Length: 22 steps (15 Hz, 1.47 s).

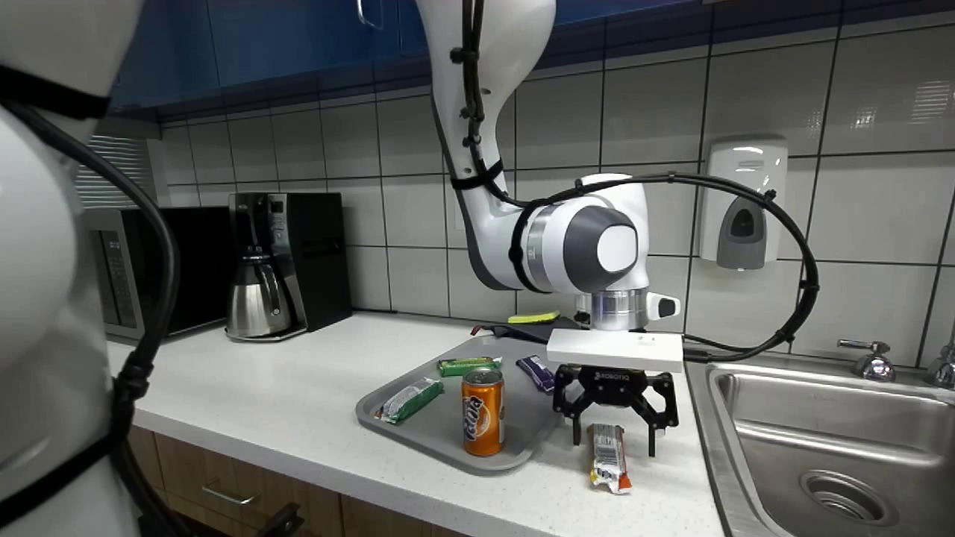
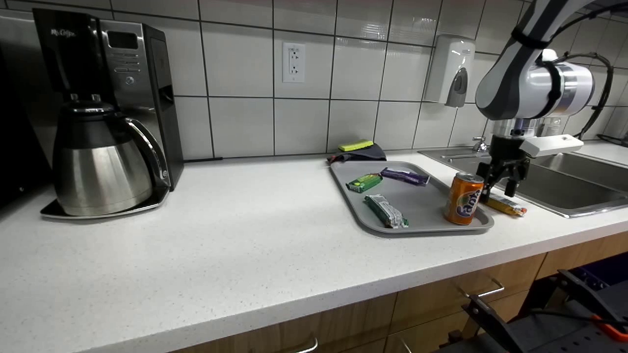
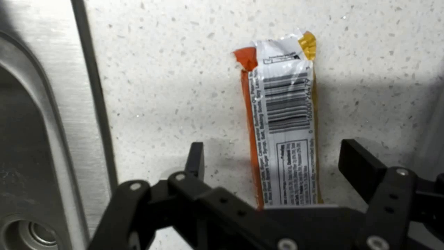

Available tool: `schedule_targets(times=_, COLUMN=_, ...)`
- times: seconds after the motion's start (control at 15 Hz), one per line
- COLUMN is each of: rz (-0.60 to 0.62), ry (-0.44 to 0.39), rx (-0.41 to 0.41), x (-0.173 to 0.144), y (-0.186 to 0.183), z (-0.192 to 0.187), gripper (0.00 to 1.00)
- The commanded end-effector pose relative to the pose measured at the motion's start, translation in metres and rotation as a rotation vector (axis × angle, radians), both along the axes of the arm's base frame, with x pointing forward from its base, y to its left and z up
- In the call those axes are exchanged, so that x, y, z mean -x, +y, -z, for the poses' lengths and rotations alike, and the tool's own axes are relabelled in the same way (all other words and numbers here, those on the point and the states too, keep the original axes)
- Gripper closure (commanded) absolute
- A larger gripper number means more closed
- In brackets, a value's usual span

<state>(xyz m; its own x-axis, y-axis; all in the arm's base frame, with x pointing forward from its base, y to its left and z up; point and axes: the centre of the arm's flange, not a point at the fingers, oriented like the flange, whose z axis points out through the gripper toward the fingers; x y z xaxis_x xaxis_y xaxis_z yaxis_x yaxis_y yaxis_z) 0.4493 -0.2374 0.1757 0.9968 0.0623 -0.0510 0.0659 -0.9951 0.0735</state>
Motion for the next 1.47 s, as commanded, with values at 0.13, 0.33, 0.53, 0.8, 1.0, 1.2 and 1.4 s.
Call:
schedule_targets(times=0.13, rz=-0.003, ry=0.003, rx=-0.002, x=-0.0003, y=0.0017, z=0.0016, gripper=0.00)
schedule_targets(times=0.33, rz=-0.003, ry=0.003, rx=-0.002, x=-0.0003, y=0.0018, z=0.0017, gripper=0.00)
schedule_targets(times=0.53, rz=-0.009, ry=0.002, rx=0.002, x=0.0005, y=0.0039, z=0.0028, gripper=0.00)
schedule_targets(times=0.8, rz=-0.016, ry=0.007, rx=0.003, x=-0.0008, y=0.0065, z=0.0087, gripper=0.00)
schedule_targets(times=1.0, rz=-0.016, ry=0.010, rx=-0.001, x=-0.0015, y=0.0068, z=0.0100, gripper=0.00)
schedule_targets(times=1.2, rz=-0.017, ry=0.005, rx=-0.004, x=-0.0020, y=0.0060, z=0.0063, gripper=0.00)
schedule_targets(times=1.4, rz=-0.021, ry=0.005, rx=-0.007, x=-0.0018, y=0.0056, z=0.0057, gripper=0.00)
